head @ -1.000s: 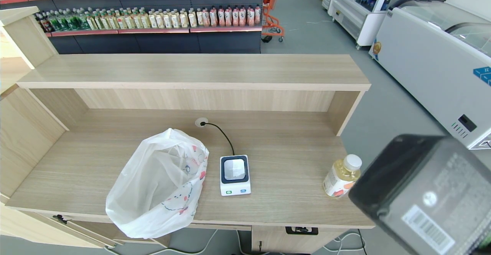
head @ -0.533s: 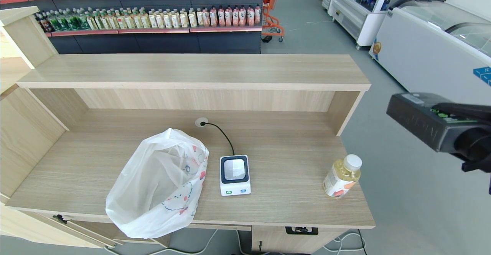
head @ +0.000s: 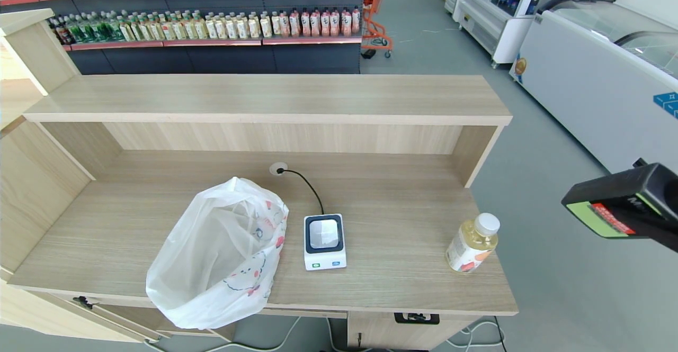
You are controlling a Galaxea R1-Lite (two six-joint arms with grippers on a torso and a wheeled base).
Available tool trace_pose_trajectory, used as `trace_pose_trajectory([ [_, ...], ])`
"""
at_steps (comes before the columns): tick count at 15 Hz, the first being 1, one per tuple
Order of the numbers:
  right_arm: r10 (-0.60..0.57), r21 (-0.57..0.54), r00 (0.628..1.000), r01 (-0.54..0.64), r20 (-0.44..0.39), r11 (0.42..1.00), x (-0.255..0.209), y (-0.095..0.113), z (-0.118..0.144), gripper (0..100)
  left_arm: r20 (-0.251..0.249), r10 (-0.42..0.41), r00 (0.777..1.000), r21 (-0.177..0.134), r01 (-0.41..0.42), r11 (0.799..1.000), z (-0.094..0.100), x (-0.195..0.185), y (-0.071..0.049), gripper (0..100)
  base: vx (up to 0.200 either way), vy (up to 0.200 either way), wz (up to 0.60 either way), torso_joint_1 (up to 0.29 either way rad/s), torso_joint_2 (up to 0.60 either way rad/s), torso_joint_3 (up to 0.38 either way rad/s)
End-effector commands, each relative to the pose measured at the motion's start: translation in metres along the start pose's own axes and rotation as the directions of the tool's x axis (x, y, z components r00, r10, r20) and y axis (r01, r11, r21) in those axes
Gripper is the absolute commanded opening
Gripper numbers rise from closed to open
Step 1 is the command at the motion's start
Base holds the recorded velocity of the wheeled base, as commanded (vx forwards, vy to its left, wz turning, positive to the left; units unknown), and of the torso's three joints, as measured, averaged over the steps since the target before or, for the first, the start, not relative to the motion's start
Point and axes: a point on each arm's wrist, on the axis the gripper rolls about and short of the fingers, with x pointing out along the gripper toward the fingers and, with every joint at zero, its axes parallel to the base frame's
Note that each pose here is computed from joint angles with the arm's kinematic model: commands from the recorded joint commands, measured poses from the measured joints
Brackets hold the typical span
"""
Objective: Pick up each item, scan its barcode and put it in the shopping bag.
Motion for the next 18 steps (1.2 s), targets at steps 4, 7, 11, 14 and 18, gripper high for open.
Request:
trace_pose_trajectory([
  [4, -0.004, 0.844, 0.98, 0.172, -0.197, 0.508, 0.064, -0.029, -0.007, 0, 0.0, 0.0, 1.0, 0.0, 0.0, 1.0, 0.0, 0.0, 0.0, 100, 0.0, 0.0, 0.0, 0.0, 0.0, 0.0],
  [7, 0.143, 0.92, 0.978, 0.089, -0.154, 0.382, 0.081, -0.017, -0.014, 0, 0.0, 0.0, 1.0, 0.0, 0.0, 1.0, 0.0, 0.0, 0.0, 100, 0.0, 0.0, 0.0, 0.0, 0.0, 0.0],
  [11, 0.217, 0.903, 0.964, 0.051, -0.157, 0.427, 0.09, 0.001, -0.016, 0, 0.0, 0.0, 1.0, 0.0, 0.0, 1.0, 0.0, 0.0, 0.0, 100, 0.0, 0.0, 0.0, 0.0, 0.0, 0.0],
  [14, 0.24, 0.872, 0.953, 0.048, -0.186, 0.487, 0.09, 0.012, -0.021, 0, 0.0, 0.0, 1.0, 0.0, 0.0, 1.0, 0.0, 0.0, 0.0, 100, 0.0, 0.0, 0.0, 0.0, 0.0, 0.0],
  [18, 0.256, 0.875, 0.956, 0.003, -0.146, 0.485, 0.084, 0.017, -0.017, 0, 0.0, 0.0, 1.0, 0.0, 0.0, 1.0, 0.0, 0.0, 0.0, 100, 0.0, 0.0, 0.0, 0.0, 0.0, 0.0],
])
